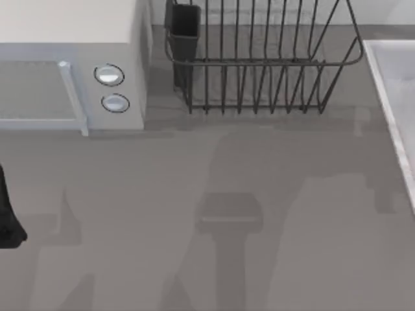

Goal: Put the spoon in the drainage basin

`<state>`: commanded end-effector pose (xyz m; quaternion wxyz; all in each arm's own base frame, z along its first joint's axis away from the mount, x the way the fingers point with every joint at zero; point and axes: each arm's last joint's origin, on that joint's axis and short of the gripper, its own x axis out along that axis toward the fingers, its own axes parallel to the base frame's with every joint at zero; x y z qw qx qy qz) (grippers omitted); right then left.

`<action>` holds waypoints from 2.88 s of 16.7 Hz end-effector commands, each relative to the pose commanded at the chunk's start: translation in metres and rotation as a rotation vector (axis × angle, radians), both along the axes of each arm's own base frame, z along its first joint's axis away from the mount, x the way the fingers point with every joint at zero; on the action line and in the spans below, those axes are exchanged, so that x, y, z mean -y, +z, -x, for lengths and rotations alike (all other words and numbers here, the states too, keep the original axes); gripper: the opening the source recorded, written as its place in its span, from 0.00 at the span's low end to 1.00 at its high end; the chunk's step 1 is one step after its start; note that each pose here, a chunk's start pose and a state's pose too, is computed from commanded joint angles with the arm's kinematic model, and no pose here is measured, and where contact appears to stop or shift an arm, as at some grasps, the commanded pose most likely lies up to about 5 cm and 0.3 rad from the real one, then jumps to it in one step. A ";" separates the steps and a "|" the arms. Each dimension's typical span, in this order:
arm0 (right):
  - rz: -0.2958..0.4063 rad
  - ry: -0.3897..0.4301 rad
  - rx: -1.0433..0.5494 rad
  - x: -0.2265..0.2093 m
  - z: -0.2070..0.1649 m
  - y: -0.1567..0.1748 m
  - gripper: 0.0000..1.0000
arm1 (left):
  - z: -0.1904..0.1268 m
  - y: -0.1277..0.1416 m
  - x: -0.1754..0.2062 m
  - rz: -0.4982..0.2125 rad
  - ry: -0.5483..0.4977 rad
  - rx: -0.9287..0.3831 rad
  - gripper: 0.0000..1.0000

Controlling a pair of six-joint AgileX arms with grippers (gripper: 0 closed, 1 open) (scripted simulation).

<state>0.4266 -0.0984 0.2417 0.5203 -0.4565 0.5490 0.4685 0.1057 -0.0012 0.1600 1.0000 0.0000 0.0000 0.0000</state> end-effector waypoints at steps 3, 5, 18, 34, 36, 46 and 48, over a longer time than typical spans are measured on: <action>0.006 -0.011 0.023 -0.012 -0.038 -0.014 0.00 | 0.000 0.000 0.000 0.000 0.000 0.000 1.00; 0.008 -0.021 0.034 -0.021 -0.054 -0.026 0.00 | 0.000 0.000 0.000 0.000 0.000 0.000 1.00; 0.012 -0.046 0.053 -0.032 -0.072 -0.051 0.00 | 0.000 0.000 0.000 0.000 0.000 0.000 1.00; 0.012 -0.040 0.051 -0.033 -0.071 -0.087 0.30 | 0.000 0.000 0.000 0.000 0.000 0.000 1.00; 0.012 -0.040 0.051 -0.033 -0.071 -0.087 0.45 | 0.000 0.000 0.000 0.000 0.000 0.000 1.00; 0.012 -0.040 0.051 -0.033 -0.071 -0.087 1.00 | 0.000 0.000 0.000 0.000 0.000 0.000 1.00; 0.012 -0.040 0.051 -0.033 -0.071 -0.087 1.00 | 0.000 0.000 0.000 0.000 0.000 0.000 1.00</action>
